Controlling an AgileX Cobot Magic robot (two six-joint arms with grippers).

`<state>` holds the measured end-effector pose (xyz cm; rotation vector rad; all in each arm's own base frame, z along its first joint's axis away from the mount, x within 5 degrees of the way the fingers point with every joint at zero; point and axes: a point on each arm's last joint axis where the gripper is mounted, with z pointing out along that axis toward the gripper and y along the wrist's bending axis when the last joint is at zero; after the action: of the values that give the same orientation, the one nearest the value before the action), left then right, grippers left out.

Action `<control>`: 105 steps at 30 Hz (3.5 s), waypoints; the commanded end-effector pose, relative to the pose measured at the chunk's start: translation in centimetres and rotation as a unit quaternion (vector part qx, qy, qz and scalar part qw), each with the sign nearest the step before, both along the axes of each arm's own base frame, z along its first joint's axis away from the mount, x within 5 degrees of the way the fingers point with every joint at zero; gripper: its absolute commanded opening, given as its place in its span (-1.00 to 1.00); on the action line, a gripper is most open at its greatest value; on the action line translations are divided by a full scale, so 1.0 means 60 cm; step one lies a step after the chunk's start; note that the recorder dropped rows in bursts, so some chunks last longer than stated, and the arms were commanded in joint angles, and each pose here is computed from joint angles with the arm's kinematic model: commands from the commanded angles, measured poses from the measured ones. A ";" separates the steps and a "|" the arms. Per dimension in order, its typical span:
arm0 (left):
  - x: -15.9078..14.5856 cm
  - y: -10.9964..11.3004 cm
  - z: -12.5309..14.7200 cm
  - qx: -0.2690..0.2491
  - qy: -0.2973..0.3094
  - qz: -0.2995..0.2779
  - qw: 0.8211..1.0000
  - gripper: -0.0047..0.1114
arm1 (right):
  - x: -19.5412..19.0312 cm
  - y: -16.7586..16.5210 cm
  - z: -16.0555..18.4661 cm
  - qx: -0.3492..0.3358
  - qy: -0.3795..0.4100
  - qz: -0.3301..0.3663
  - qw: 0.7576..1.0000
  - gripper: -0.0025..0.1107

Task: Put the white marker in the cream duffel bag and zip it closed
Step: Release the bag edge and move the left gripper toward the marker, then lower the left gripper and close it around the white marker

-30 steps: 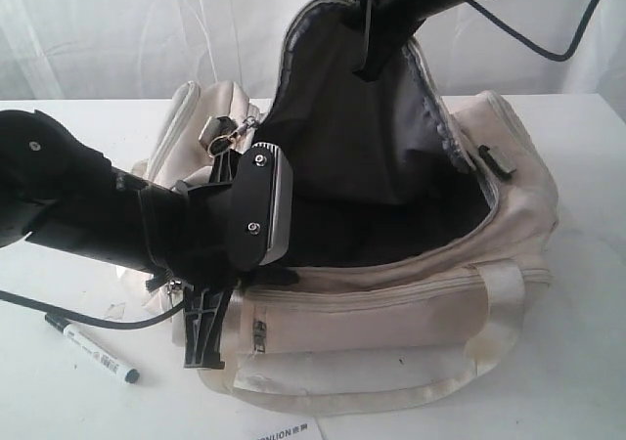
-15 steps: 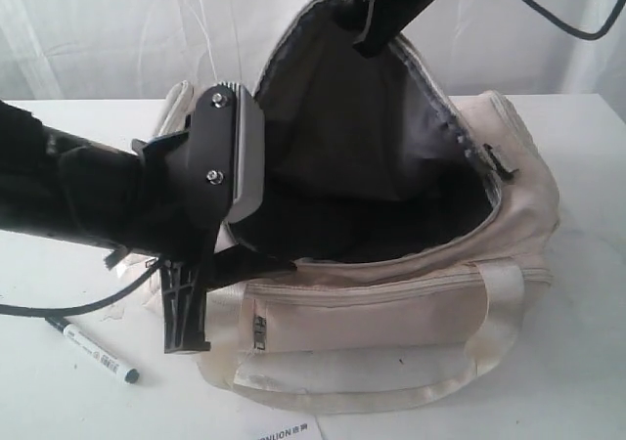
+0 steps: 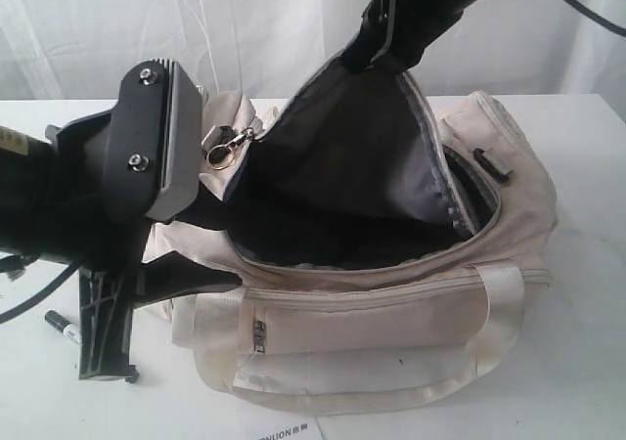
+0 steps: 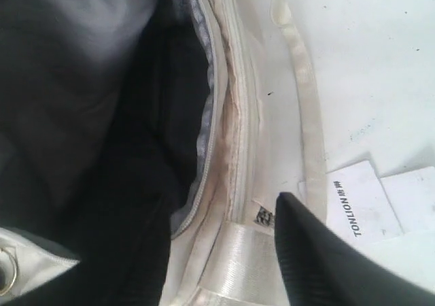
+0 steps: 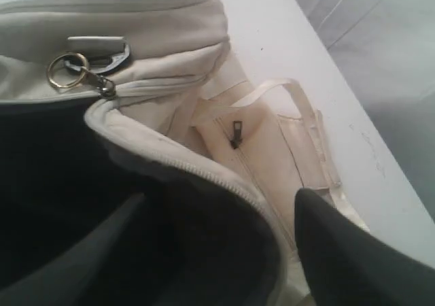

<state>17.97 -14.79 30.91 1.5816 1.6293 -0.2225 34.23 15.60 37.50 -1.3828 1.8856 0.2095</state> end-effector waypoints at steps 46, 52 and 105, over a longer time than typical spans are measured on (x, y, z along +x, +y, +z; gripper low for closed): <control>-0.054 0.135 -0.120 0.240 0.023 0.162 0.957 -0.11 | -0.177 0.008 0.047 0.064 0.091 0.087 0.990 0.04; -0.030 0.117 -0.127 0.244 -0.043 0.103 0.963 -0.11 | -0.177 0.008 0.047 0.064 0.090 0.088 0.990 0.04; 0.033 0.137 -0.170 -0.104 0.307 0.744 0.584 0.24 | -0.182 0.014 0.051 0.080 0.091 0.110 0.986 -0.04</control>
<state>20.07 -6.86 20.62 -0.2960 2.7572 -0.0001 23.55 16.31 40.41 -1.5044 1.8407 0.5869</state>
